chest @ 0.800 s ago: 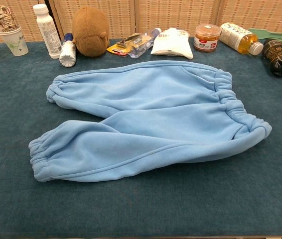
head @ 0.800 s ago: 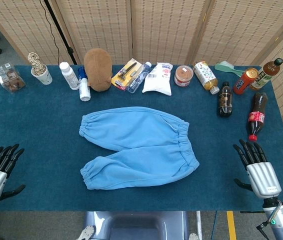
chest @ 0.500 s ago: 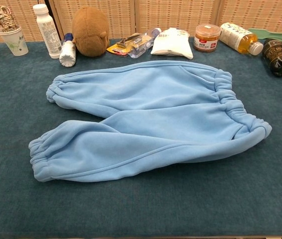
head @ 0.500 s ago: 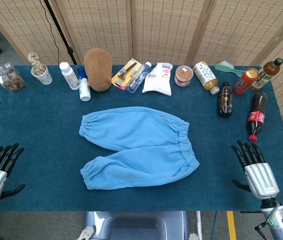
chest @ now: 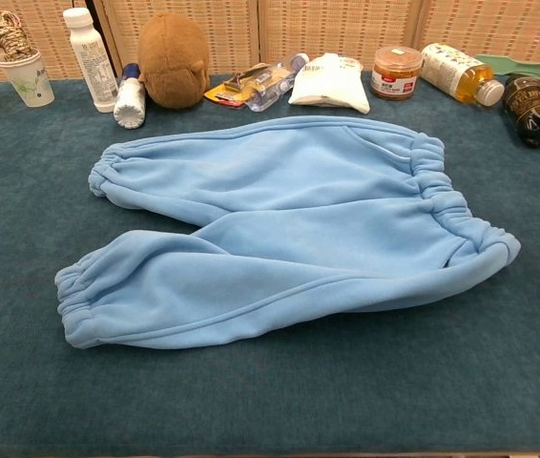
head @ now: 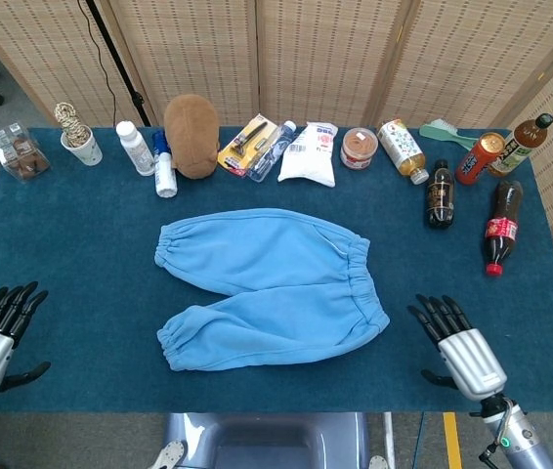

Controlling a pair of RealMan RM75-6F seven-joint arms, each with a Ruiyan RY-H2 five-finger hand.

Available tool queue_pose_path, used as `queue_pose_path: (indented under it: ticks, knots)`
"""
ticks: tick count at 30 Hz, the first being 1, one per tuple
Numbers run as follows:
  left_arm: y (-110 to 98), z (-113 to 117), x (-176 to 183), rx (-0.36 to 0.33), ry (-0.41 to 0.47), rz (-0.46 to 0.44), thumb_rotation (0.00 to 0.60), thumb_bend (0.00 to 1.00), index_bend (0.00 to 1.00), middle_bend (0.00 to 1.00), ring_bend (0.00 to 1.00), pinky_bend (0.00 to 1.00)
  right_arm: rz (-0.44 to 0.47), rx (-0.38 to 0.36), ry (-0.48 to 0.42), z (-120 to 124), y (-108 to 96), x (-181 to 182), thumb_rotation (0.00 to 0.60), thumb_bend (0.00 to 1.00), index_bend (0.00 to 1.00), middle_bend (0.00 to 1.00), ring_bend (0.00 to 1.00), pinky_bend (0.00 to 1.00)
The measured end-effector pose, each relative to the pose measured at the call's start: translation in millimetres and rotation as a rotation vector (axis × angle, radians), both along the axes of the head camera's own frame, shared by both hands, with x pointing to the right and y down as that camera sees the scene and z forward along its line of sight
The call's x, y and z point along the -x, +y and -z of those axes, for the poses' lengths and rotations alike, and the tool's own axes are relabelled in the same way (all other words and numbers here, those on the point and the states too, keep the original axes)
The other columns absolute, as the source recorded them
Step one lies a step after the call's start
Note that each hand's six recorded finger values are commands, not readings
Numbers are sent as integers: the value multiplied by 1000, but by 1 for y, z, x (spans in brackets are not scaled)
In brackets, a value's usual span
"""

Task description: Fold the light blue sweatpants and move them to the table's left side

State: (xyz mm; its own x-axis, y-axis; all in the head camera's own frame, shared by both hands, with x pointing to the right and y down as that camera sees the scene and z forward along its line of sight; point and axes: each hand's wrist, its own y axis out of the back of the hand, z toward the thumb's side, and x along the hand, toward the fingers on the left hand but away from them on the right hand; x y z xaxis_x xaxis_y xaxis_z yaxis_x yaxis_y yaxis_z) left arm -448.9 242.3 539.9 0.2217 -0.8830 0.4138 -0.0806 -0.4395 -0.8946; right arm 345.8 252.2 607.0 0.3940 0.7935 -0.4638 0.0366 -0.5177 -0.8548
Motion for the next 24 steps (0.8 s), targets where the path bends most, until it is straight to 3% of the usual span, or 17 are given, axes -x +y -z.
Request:
queue_pose_path:
  ticks: [6,13,21,24]
  knots:
    - [-2,-2,2,7,0,9,600,0,0,0,0,0,97,19,-3,-16,-2,28,600,0,43,0,0,77]
    - [-3,-3,3,13,0,12,600,0,0,0,0,0,131,-10,-21,-33,-20,52,600,0,94,7,0,121]
    - [-6,-3,6,12,4,26,600,0,0,0,0,0,161,-10,7,-58,-28,71,600,0,198,75,9,217]
    - [-7,-4,7,17,3,29,600,0,0,0,0,0,172,-20,17,-64,-30,76,600,0,260,131,68,269]
